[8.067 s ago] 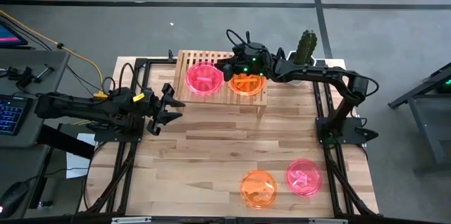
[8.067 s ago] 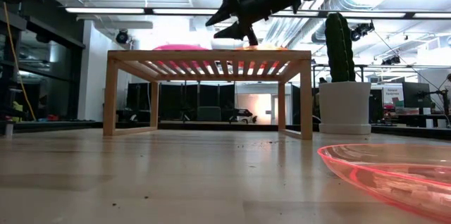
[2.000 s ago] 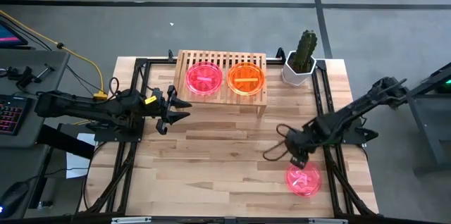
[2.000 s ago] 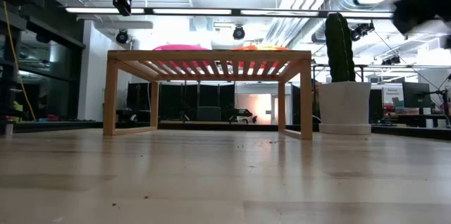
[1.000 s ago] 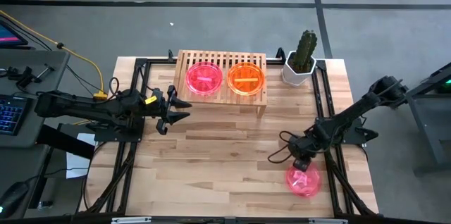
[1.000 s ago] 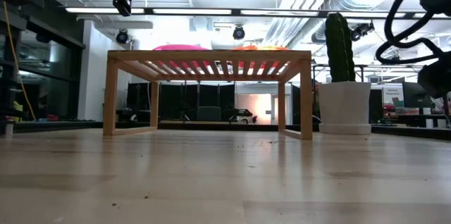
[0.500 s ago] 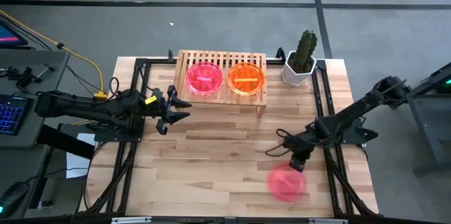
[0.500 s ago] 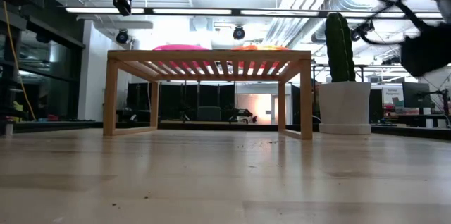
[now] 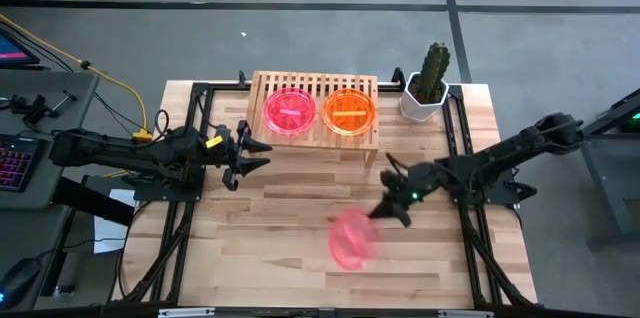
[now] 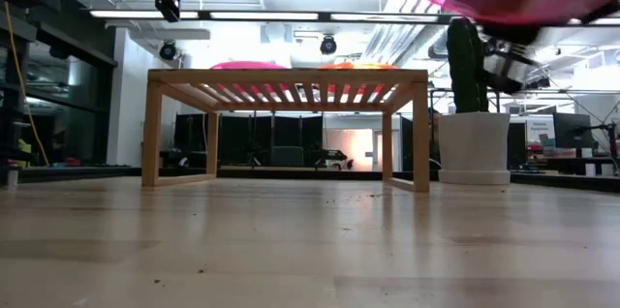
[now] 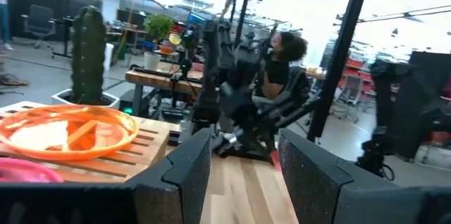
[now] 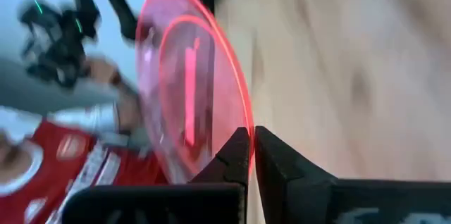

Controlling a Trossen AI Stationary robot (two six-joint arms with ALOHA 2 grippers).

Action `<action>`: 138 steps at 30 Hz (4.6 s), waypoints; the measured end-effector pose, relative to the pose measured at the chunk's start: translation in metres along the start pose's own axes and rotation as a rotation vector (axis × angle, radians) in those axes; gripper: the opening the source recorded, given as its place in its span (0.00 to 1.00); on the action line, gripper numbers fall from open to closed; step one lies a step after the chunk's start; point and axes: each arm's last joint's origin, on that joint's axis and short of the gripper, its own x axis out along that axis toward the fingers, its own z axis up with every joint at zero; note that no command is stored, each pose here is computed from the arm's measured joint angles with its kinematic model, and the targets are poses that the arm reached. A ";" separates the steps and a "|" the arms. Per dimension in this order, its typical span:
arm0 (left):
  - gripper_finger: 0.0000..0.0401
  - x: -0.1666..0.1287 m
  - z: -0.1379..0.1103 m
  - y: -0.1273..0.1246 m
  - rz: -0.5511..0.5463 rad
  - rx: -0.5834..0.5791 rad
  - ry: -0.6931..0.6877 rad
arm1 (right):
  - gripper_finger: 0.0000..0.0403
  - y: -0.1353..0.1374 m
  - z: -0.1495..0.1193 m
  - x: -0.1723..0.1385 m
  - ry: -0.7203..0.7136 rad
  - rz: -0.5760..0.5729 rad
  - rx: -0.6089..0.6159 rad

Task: Place and stack plates onto a shelf
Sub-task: Stack the pink plate on top of the other pink plate on the shelf, then return to Home Position

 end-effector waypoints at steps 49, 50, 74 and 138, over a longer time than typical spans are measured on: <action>0.39 0.000 0.007 -0.006 0.025 0.120 -0.088 | 0.17 -0.064 0.279 0.011 -0.544 -0.590 -0.166; 0.39 0.000 0.007 -0.006 0.025 0.120 -0.087 | 0.22 -0.064 0.280 0.011 -0.547 -0.586 -0.168; 0.39 0.004 -0.006 0.000 0.163 0.120 0.013 | 0.62 -0.017 0.192 -0.036 -0.195 -0.780 -0.455; 0.00 -0.043 -0.084 0.022 0.336 0.209 0.196 | 0.00 -0.080 -0.054 -0.091 -0.403 -0.478 -0.527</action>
